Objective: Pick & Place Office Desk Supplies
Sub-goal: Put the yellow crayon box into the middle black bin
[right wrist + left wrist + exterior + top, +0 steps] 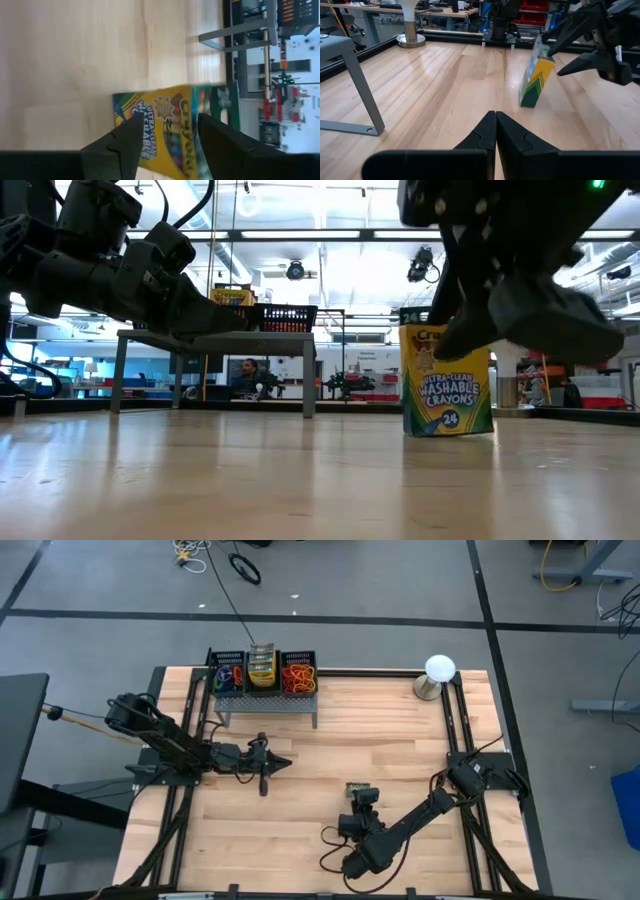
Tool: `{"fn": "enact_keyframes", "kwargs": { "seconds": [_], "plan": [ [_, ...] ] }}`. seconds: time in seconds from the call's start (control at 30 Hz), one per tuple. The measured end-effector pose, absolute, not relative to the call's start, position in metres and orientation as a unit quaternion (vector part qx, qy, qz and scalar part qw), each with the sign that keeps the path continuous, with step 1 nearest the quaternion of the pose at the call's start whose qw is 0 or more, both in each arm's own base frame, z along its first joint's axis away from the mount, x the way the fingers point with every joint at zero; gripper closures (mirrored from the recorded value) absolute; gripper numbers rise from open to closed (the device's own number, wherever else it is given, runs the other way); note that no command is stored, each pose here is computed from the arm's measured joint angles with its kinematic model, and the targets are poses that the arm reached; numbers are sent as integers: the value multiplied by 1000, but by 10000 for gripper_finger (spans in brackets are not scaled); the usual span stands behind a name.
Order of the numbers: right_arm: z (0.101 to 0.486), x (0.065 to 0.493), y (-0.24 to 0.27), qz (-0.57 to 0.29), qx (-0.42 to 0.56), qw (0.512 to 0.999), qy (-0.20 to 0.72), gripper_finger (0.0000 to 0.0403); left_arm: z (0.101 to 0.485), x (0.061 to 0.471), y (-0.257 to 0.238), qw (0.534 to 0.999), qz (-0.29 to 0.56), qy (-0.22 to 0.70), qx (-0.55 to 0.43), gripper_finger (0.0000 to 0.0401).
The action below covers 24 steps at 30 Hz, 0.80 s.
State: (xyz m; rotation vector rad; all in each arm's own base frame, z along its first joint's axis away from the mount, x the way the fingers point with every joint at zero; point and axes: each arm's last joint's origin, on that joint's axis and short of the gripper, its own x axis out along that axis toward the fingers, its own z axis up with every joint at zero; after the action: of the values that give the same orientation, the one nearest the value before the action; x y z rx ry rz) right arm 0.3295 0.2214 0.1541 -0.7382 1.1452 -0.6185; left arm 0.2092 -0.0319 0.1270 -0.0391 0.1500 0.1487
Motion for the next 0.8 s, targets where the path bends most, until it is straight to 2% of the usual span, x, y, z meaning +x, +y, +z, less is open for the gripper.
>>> {"fn": "enact_keyframes", "kwargs": {
  "seconds": [0.4,0.8],
  "plan": [
    [158,332,222,-280,-301,735,539,206,126,209,-32,994,74,78,-18,390],
    [183,329,217,-291,-250,759,527,158,125,209,-32,994,74,83,-17,390]
  ]
}}
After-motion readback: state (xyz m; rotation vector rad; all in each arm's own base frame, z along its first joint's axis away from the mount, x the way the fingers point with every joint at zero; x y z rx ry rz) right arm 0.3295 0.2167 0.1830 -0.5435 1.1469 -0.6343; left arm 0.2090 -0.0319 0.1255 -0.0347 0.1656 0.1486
